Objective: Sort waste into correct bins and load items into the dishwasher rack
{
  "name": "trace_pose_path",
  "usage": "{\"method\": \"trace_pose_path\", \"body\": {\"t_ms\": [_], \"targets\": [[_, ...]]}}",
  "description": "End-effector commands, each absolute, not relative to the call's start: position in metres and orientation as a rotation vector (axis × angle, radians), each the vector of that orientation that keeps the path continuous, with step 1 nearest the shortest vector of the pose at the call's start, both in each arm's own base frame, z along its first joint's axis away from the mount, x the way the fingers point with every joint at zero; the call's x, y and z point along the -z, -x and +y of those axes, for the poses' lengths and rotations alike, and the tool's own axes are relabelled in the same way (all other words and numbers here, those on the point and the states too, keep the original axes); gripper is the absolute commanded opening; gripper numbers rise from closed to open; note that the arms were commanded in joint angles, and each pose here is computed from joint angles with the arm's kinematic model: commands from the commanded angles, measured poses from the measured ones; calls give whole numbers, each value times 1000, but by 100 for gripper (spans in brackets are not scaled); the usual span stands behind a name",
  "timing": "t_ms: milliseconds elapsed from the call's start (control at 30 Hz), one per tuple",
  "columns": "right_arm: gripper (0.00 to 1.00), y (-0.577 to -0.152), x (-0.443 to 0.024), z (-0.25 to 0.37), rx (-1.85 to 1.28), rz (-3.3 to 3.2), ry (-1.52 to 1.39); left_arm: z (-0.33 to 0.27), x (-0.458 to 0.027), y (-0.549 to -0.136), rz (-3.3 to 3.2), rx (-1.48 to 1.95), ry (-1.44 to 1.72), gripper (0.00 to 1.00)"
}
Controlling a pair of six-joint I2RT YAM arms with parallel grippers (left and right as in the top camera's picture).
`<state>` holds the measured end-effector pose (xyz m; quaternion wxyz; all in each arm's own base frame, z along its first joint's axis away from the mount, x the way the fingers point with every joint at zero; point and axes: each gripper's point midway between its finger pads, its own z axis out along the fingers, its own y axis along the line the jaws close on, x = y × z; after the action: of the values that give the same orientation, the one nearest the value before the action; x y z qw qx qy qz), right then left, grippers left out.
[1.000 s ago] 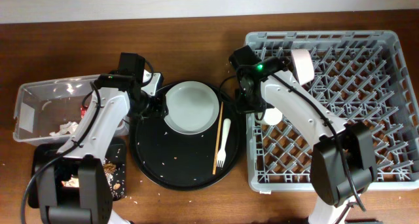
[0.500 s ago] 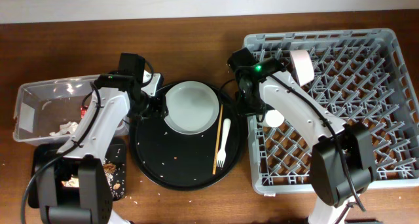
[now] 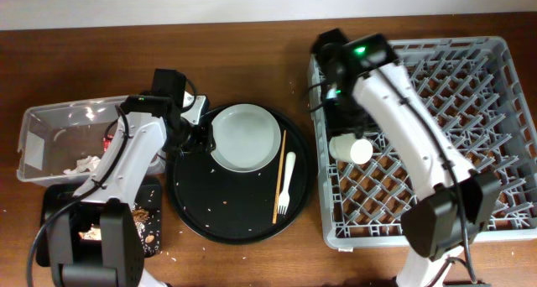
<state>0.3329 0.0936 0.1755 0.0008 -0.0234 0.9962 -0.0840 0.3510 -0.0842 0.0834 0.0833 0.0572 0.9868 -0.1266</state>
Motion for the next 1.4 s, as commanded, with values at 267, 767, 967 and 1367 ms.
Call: {"method": "trace_pose_path", "body": {"t_ms": [267, 767, 967, 1367], "targets": [[59, -308, -144, 47, 107, 3328, -154, -81, -80, -346, 2976, 369, -142, 44], [34, -314, -117, 72, 36, 3303, -56, -81, -79, -342, 2991, 370, -140, 44], [48, -341, -116, 86, -91, 3193, 85, -81, -79, -341, 2995, 370, -140, 44], [81, -324, -133, 101, -241, 3196, 255, -80, -79, -339, 3003, 370, -139, 44]]}}
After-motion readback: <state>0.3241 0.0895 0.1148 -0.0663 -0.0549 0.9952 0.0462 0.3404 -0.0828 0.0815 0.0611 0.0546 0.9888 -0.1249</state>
